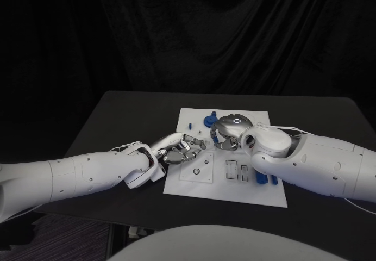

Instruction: Assemble the parts on the task board

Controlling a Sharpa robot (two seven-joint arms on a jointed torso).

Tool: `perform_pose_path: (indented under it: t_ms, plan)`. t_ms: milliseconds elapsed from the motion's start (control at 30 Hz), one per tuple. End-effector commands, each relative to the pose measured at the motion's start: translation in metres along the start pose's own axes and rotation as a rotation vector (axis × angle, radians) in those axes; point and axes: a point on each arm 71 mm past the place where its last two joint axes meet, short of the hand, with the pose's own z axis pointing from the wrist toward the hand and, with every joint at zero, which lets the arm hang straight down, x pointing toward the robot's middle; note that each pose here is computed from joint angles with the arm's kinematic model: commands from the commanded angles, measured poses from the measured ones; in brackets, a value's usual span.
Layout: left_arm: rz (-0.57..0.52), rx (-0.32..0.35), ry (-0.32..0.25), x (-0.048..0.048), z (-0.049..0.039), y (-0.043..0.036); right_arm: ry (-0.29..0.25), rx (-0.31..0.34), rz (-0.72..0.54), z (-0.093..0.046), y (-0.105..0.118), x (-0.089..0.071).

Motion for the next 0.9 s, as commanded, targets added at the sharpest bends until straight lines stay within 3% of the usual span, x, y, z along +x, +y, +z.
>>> perform_pose_path:
  t_ms: [33,433,900]
  plan:
    - [-0.008,0.009,-0.005,0.0009,-0.0004,-0.0016,0.001,0.008,-0.006,0.003,-0.002,0.004]
    - [-0.011,0.007,-0.003,0.001,-0.0011,-0.0018,0.022,0.024,-0.008,0.011,-0.002,0.015]
    - [-0.011,0.006,0.0,0.0013,-0.0003,-0.0013,0.026,0.023,-0.008,0.012,0.0,0.017]
